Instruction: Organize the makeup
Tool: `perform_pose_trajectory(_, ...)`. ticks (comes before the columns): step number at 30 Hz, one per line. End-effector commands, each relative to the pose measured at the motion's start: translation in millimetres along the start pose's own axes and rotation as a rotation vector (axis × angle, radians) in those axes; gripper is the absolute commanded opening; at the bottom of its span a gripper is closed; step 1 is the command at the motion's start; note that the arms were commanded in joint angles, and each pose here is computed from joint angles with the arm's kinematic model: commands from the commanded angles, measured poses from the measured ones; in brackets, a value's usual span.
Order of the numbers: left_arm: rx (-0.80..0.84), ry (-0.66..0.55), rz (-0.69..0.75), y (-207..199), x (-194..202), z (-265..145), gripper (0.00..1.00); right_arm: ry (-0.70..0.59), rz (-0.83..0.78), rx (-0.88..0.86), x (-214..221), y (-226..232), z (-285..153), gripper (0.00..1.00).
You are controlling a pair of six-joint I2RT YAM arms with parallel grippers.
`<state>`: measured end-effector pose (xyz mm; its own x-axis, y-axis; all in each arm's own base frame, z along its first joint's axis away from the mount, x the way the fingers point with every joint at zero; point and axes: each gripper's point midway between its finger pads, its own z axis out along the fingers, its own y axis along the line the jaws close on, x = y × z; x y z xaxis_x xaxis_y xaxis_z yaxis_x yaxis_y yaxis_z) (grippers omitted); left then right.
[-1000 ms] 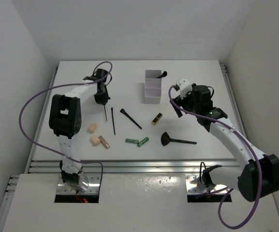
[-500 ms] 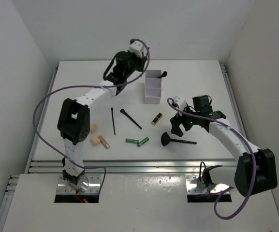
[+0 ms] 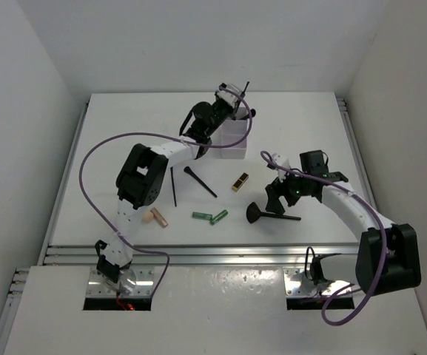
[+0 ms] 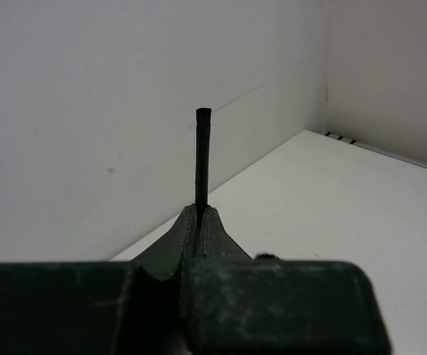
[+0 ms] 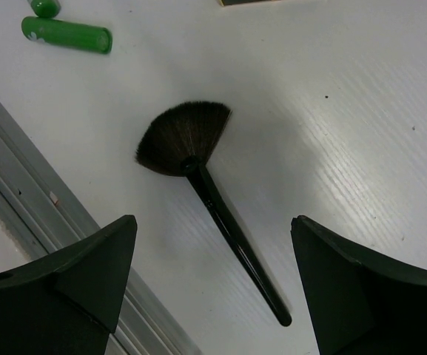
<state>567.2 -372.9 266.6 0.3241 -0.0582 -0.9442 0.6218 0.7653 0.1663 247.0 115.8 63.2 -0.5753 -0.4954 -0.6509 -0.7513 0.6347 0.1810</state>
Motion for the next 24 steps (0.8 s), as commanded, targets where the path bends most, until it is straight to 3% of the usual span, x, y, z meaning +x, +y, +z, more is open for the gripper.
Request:
perform_pose_trajectory(1, -0.04, -0.16, 0.056, 12, -37, 8, 0.0, -0.015, -0.025, -0.021, -6, 0, -2, 0.85)
perform_pose_trajectory(9, -0.023, -0.054, -0.059, 3, 18, -10, 0.0, 0.147, -0.013, -0.07, 23, 3, 2, 0.84)
perform_pose_trajectory(11, -0.019, -0.01, -0.067, 1, 27, -15, 0.14, 0.213, -0.073, -0.075, 30, 3, 7, 0.84)
perform_pose_trajectory(12, -0.02, -0.017, -0.066, 2, 16, -14, 0.31, 0.276, -0.095, -0.057, 39, -1, 5, 0.84)
perform_pose_trajectory(14, -0.028, 0.022, -0.06, 9, 23, -21, 0.39, 0.338, -0.152, -0.043, 43, -5, 8, 0.83)
perform_pose_trajectory(15, -0.036, 0.031, -0.059, 15, 18, -24, 0.5, 0.344, -0.155, -0.043, 43, -5, 9, 0.83)
perform_pose_trajectory(18, -0.02, 0.036, 0.004, 16, -6, -29, 0.65, 0.364, -0.187, -0.058, 45, -4, 16, 0.81)
perform_pose_trajectory(24, -0.037, 0.131, -0.002, 30, -40, -51, 0.71, 0.454, -0.235, -0.023, 50, -14, 31, 0.67)
